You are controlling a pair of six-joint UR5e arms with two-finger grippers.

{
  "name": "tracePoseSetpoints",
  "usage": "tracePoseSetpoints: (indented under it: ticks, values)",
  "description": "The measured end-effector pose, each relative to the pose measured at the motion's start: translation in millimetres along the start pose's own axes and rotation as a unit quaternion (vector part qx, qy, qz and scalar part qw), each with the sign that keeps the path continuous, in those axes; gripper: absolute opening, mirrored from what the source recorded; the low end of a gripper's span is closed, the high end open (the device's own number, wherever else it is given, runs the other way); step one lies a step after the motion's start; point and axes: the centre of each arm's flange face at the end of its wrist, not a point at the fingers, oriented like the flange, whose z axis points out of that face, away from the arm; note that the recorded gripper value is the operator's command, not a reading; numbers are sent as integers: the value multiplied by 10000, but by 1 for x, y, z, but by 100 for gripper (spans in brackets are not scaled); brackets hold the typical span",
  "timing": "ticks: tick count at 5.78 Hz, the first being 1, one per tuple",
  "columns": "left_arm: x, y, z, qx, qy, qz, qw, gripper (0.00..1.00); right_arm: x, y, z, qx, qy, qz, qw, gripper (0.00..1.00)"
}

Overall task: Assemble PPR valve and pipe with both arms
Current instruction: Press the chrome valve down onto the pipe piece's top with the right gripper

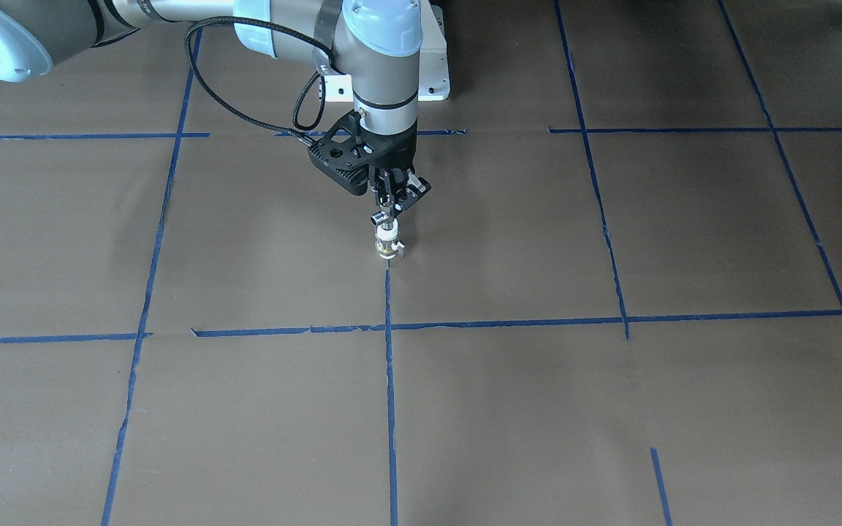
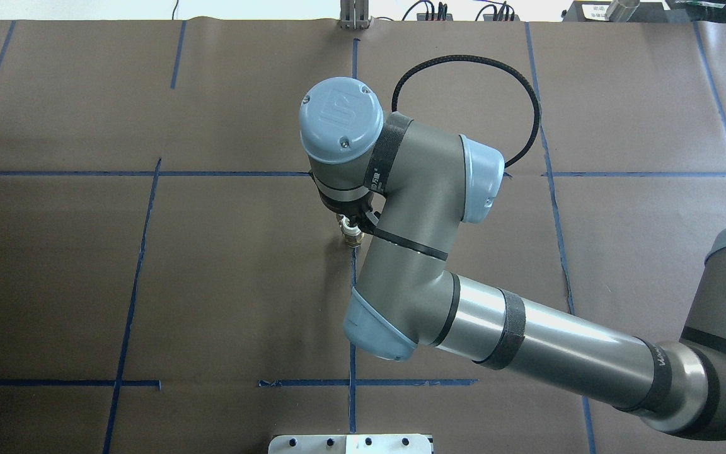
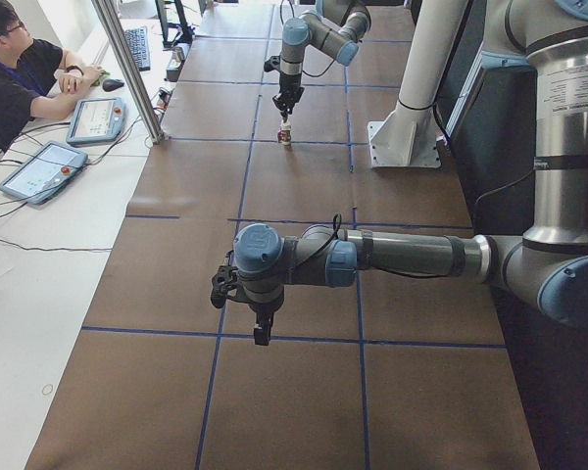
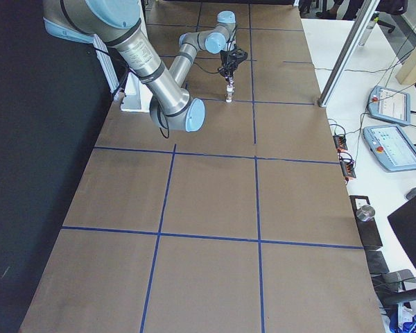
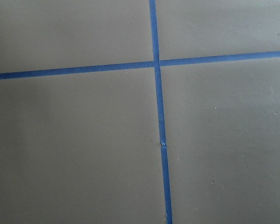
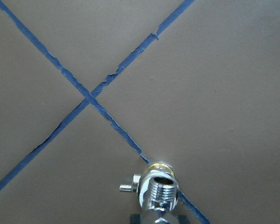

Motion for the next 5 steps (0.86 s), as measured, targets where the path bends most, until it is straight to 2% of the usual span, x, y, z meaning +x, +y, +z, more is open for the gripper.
tracePoseSetpoints:
  ticks: [5]
  values:
    - [0, -1, 0, -2, 0, 3, 10000, 100, 6, 4, 10, -4, 87, -59, 9999, 0]
